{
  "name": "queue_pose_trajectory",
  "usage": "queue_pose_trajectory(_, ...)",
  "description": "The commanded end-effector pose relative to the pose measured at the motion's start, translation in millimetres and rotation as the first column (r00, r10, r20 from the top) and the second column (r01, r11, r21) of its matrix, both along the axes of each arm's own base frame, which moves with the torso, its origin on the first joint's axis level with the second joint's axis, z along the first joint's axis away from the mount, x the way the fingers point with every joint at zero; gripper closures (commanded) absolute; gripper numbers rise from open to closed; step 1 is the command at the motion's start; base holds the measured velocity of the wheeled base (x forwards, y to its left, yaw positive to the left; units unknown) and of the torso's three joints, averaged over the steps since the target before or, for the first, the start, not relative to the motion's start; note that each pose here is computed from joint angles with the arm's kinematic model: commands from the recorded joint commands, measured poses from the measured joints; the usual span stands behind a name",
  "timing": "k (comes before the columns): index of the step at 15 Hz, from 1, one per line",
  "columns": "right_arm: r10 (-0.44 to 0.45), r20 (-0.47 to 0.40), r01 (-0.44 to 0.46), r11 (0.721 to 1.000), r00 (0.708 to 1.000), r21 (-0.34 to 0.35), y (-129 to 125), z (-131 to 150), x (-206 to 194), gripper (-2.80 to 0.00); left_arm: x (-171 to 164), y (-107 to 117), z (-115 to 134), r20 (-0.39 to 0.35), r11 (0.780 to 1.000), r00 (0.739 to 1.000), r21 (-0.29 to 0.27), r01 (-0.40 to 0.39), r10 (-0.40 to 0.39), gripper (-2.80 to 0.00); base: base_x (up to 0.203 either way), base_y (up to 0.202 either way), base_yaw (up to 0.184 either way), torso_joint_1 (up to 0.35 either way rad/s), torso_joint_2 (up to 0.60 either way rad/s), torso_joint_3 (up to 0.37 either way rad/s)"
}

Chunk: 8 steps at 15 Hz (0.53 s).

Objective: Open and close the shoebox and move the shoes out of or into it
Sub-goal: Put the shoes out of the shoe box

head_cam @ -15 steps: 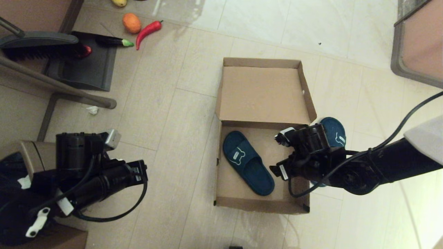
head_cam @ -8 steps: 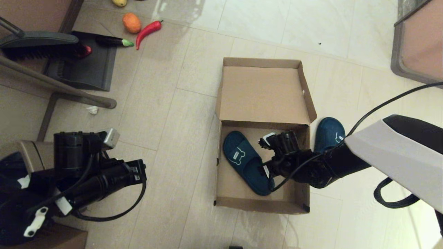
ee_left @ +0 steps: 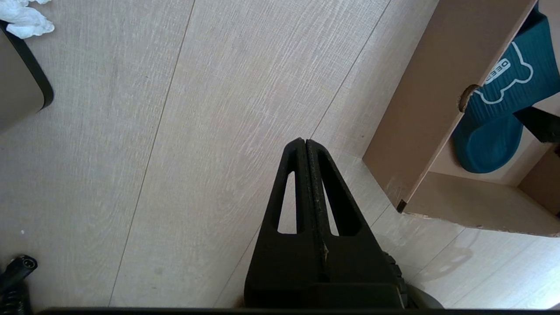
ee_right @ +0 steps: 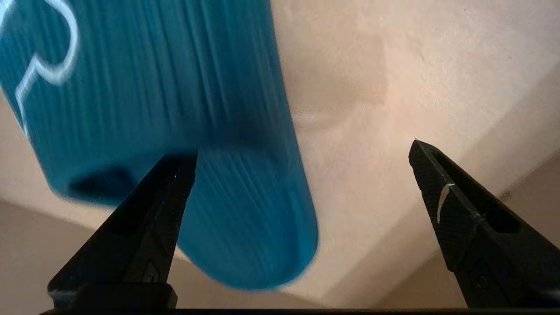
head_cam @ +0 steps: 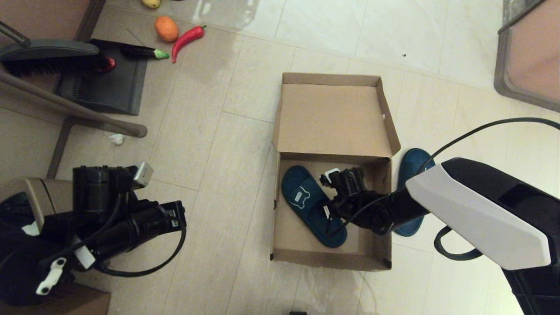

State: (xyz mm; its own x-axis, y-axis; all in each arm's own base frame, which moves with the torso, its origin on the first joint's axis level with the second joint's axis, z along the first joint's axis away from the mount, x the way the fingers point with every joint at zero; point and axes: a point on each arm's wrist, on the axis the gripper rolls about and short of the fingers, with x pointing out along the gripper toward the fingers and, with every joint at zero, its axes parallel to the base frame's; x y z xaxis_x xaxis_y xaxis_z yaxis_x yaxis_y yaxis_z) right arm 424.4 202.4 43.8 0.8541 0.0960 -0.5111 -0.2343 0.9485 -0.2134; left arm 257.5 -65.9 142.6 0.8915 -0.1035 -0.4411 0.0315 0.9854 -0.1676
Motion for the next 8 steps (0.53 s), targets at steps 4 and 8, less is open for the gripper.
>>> queue_pose_trajectory(4,-0.007,0.006,0.006,0.999,1.000,0.032,6.2,-10.1,9.9,-2.80,1.2,0.7,-2.9,-0.008,1.000,1.000,-0.001,-0.006,0.006,0.00,0.000,0.000,0.000,0.000,0.00,0.000)
queue_pose_trajectory(8,-0.001,0.007,0.001,0.999,1.000,0.046,8.4,-8.7,9.3,0.00,2.4,0.4,-5.5,-0.018,1.000,1.000,0.003,-0.004,0.004,0.00,0.000,0.000,0.000,0.000,0.00,0.000)
